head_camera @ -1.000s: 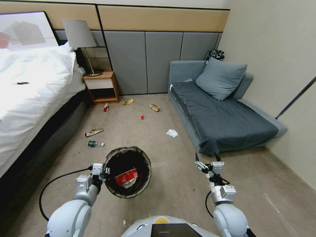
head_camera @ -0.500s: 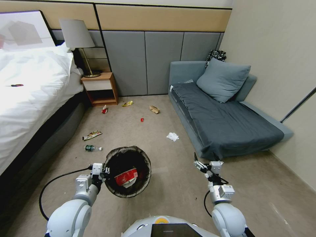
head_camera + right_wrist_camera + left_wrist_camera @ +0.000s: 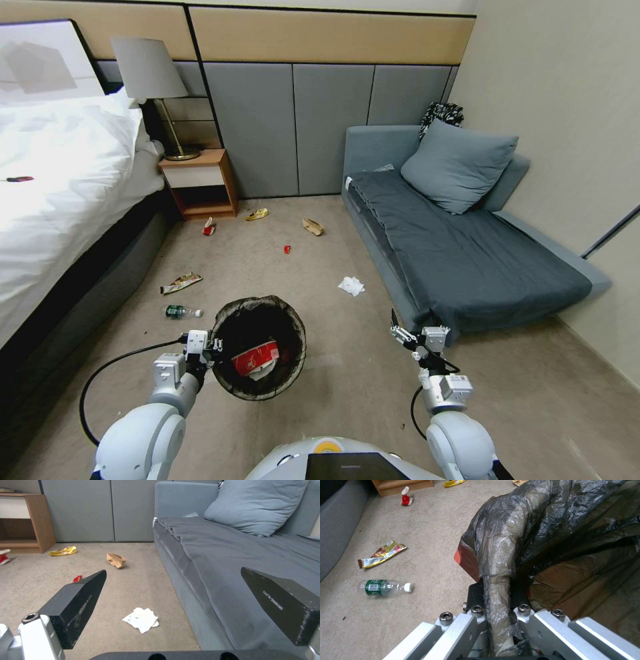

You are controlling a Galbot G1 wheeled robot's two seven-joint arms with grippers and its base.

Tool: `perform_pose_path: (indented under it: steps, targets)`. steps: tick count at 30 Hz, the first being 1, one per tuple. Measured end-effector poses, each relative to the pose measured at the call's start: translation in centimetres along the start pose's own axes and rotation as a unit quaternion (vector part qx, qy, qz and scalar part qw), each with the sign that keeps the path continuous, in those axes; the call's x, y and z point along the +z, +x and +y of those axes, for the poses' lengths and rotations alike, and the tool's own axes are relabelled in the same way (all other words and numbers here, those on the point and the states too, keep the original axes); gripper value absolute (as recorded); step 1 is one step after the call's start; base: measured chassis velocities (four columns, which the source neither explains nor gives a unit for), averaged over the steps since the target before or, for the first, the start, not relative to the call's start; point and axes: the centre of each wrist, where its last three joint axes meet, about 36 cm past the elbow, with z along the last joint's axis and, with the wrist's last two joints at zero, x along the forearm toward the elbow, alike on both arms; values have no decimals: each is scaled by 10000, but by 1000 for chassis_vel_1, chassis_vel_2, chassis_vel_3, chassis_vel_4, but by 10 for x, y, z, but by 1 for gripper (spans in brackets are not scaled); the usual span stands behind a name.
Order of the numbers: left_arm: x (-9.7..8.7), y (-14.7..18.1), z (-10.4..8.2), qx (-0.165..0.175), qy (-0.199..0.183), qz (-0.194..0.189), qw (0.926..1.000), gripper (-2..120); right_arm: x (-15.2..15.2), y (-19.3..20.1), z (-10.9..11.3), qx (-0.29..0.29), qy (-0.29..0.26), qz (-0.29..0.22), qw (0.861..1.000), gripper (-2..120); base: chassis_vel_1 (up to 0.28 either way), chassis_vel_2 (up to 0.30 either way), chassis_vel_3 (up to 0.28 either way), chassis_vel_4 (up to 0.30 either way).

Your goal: Pick up the trash bin, then pick up the garbage from the floor and place it into the trash bin.

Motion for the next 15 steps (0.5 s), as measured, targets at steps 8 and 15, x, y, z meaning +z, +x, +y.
perform_pose_path:
  steps: [8, 15]
  targets:
    - [0, -1, 0, 3, -8, -2, 10000, 1, 0, -1, 0, 6, 0, -3, 10000, 100, -101, 102, 87, -99]
    - [0, -1, 0, 0, -5, -1, 10000, 1, 0, -1, 1, 4, -8, -9, 10000, 100, -104, 101, 116, -104]
